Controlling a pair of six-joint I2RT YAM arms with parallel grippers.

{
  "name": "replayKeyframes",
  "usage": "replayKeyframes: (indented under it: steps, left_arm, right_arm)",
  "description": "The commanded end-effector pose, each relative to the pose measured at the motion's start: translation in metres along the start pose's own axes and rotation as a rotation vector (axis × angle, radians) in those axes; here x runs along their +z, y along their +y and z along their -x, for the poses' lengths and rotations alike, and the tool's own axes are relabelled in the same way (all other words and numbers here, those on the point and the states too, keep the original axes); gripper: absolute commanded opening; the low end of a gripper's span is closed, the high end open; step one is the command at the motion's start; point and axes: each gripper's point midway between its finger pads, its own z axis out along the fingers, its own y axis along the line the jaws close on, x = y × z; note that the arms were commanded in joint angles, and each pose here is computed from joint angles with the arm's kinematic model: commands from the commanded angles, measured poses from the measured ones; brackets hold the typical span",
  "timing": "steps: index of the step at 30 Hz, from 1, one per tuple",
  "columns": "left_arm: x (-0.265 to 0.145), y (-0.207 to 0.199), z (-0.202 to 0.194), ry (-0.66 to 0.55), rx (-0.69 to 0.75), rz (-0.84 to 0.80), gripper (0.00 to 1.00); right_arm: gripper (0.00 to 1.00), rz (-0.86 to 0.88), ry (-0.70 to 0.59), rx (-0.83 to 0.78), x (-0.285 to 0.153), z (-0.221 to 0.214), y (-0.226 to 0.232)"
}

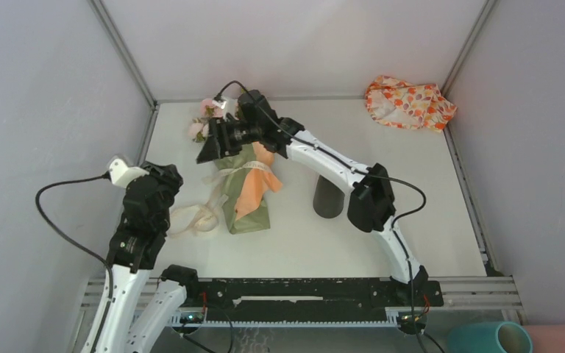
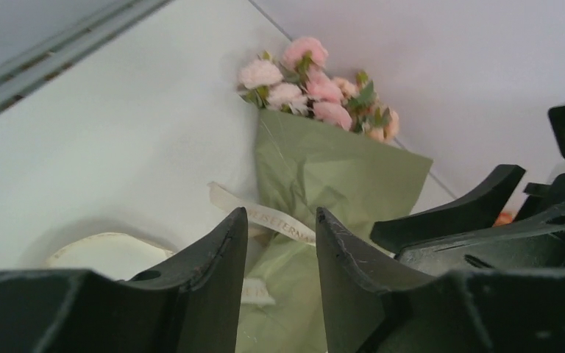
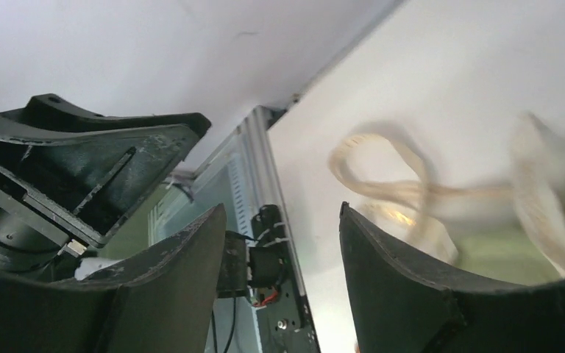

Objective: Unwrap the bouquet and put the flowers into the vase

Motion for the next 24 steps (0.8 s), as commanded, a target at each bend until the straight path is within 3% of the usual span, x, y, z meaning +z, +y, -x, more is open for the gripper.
replayKeyframes:
  steps: [1,8,12,18,24]
  left_arm:
    - [0.017,-0.037,-0.027,0.106,0.048,-0.154,0.45]
    - [0.041,-0.079,-0.102,0.389,0.054,-0.326,0.5]
    - [0.06,-0.076,-0.133,0.514,0.085,-0.254,0.51]
    - [0.082,-0.08,-0.175,0.701,0.129,-0.204,0.53]
    - [0.109,-0.09,-0.192,0.703,0.113,-0.204,0.57]
  right_arm:
    - [0.67,-0.129,-0.231,-0.079,-0.089,0.065,0.019]
    - [0.7,-0.384,-0.42,-0.093,-0.196,0.086,-0.006]
    - [0.72,-0.431,-0.482,-0.113,-0.233,0.082,0.0]
    - [0.73,-0.471,-0.498,-0.112,-0.253,0.072,-0.005]
    - [0.73,-0.47,-0.49,-0.088,-0.257,0.062,-0.014]
